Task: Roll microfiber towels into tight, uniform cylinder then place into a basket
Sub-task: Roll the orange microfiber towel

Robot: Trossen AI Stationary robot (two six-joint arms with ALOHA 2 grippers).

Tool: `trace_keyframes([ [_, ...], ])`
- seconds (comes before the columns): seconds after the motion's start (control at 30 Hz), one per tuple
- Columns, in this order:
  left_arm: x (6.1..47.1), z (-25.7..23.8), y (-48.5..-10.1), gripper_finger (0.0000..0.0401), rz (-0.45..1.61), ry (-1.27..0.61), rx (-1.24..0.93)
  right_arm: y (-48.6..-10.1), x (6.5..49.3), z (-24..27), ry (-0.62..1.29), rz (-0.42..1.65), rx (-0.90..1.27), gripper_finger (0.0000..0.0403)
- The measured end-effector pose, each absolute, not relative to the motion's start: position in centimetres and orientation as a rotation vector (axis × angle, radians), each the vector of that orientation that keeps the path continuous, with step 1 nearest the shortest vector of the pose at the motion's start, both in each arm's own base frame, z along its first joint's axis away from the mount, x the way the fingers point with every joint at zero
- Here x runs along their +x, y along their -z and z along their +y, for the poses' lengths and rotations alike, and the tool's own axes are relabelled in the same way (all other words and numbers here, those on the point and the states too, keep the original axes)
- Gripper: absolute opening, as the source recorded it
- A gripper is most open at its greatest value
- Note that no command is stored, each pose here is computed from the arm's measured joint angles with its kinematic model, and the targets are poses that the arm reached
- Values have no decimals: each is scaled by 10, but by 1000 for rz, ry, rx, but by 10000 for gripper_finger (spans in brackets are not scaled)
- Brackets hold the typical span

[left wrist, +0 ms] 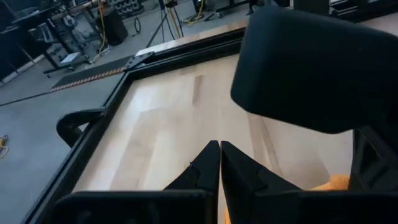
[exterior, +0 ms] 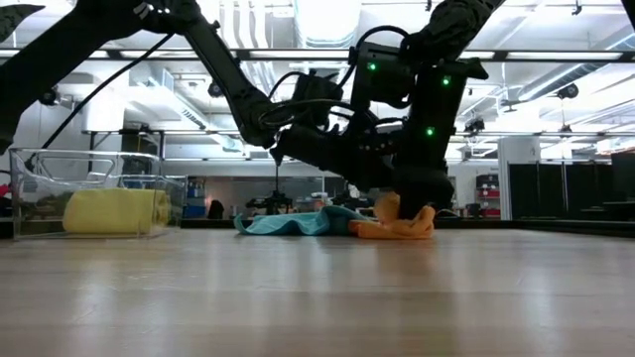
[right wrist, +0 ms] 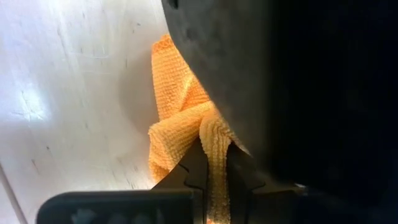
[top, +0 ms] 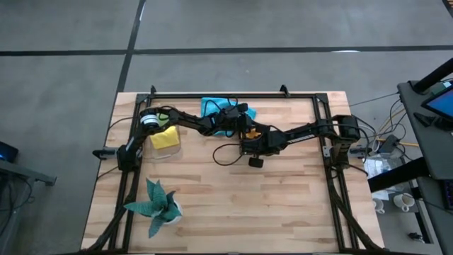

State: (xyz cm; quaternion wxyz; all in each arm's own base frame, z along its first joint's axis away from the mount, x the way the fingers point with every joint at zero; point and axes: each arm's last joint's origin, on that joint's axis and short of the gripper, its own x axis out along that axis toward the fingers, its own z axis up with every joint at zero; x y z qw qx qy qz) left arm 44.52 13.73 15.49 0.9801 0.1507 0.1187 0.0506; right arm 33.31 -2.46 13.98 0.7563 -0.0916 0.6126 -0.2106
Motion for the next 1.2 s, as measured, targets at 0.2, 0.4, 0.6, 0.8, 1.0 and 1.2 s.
trace_keyframes([
  [0.2,444,134,-149,0,281,-10,240,-140,334,-24,444,1328,-207,18],
  [0.4,441,132,-147,0,350,28,204,-140,335,-24,446,1319,-198,18],
  [0.6,434,129,-137,0,443,53,182,-137,329,-25,450,1370,-213,18],
  [0.8,422,128,-124,0,488,34,198,-136,328,-27,473,1371,-208,18],
  [1.0,412,125,-113,0,436,10,218,-136,328,-27,489,1360,-186,24],
  [1.2,402,122,-104,0,405,-10,229,-142,333,-28,500,1334,-163,66],
])
